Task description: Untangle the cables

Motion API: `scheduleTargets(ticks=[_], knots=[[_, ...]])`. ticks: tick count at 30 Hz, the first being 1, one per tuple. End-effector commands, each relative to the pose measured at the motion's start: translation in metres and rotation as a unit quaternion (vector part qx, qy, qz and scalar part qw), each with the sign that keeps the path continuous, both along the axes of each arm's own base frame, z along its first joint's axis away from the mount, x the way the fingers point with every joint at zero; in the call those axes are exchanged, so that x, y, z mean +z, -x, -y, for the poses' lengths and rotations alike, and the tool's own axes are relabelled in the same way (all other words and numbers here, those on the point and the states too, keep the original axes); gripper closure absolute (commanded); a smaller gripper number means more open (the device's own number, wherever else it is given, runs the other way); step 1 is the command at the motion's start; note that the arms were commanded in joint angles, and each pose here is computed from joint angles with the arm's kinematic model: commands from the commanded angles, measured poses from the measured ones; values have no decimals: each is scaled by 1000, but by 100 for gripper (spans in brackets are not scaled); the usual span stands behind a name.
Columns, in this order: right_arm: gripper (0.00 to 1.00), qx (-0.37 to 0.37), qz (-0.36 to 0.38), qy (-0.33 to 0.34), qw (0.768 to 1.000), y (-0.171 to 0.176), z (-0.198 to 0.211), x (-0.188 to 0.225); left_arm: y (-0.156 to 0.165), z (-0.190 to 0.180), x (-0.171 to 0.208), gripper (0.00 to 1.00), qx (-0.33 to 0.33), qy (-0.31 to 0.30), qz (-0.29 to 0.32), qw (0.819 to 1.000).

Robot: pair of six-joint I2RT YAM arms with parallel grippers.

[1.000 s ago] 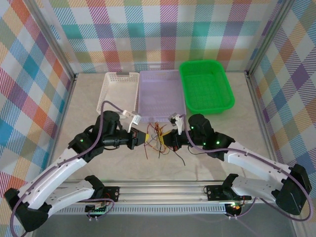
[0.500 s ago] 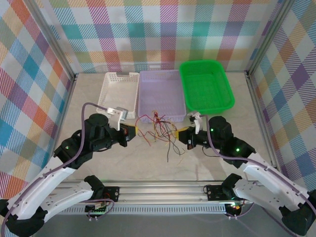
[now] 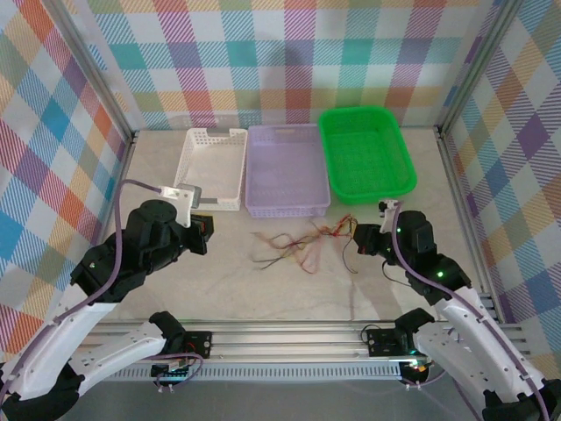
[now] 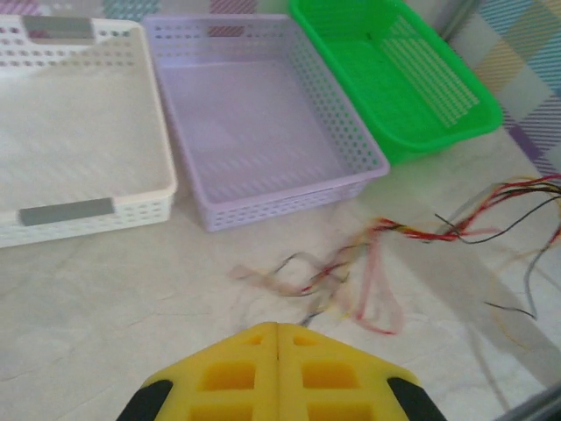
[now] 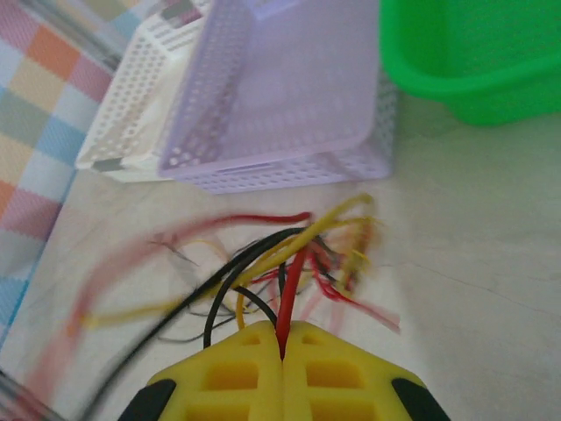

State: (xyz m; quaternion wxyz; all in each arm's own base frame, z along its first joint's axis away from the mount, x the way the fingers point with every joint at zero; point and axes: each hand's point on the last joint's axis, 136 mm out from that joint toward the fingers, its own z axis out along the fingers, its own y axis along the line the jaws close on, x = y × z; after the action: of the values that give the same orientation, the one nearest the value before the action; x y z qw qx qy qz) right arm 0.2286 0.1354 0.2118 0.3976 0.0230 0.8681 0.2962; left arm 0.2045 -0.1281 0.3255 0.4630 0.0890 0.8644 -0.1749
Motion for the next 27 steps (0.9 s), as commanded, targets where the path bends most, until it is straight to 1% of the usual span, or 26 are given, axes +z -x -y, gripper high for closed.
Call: scheduleTargets(ticks=[1,4,6,9,10,12,13,14,15,18,21,23,27], knots=[[100,-28,-14,-13,999,0,10,-5,1,-19,5,100,23,-34,13,999],[100,10,-16,-40,999,1,-5,-1,4,-4,-4,100,-8,-17,-7,1000],[100,57,-12,-61,996,2,-22,5,9,22,-16,100,-64,7,-37,997],[100,122,-5,-92,988,9,-43,18,16,54,-34,100,-122,51,-84,988],[100,145,0,-101,984,12,-49,23,16,60,-39,93,-128,63,-97,985],[100,189,12,-120,975,22,-59,37,16,73,-51,63,-138,90,-121,979],[100,203,19,-128,971,25,-62,43,15,78,-55,52,-138,106,-128,976],[100,216,28,-134,967,29,-65,49,14,86,-61,42,-142,124,-138,972],[100,219,33,-137,965,31,-65,52,13,91,-66,37,-145,137,-147,969],[100,218,42,-138,965,34,-63,58,9,108,-86,28,-148,167,-175,959],[100,229,35,-146,962,37,-66,58,4,127,-104,26,-155,190,-196,950],[100,235,33,-151,960,39,-67,58,3,138,-121,25,-155,181,-213,948],[100,258,45,-168,950,47,-71,67,-8,159,-138,23,-154,152,-211,953]])
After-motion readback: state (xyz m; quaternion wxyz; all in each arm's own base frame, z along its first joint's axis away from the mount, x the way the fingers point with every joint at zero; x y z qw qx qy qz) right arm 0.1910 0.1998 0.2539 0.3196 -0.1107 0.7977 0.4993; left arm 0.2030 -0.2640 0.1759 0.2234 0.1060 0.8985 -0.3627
